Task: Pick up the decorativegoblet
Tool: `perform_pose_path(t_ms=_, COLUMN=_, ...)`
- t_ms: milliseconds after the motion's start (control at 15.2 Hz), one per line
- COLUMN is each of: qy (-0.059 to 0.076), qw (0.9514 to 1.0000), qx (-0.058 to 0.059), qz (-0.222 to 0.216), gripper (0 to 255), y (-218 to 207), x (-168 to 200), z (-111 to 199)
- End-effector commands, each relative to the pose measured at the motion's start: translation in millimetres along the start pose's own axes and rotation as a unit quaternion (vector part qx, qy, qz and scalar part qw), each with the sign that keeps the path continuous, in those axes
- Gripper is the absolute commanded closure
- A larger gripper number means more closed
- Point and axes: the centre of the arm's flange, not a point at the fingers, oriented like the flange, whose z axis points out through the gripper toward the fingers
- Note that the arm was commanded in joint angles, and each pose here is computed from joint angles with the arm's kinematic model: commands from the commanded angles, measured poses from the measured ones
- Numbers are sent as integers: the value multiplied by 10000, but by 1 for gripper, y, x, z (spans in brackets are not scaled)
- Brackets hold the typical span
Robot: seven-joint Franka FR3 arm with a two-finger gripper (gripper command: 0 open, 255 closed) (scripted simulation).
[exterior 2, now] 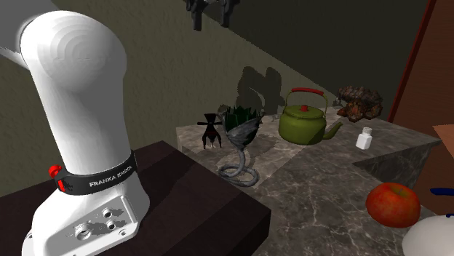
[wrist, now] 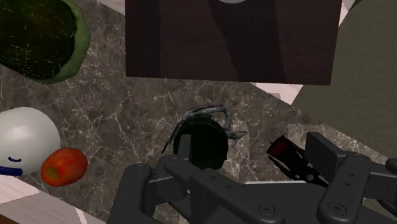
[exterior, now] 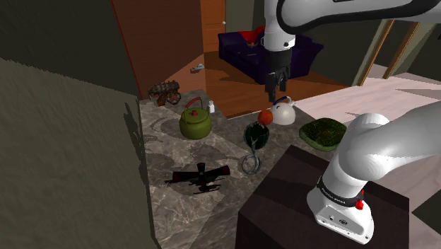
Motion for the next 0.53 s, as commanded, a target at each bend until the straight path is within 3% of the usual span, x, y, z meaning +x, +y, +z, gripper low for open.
perform_pose_path(t_ms=0, qy=0, qw=10000, qx=0, qz=0, gripper=0, y=0, x=0, z=0)
perform_pose_path(t_ms=462, qy=610, qw=9971, qx=-138, qz=-443, gripper=0, y=-14, x=14, z=87)
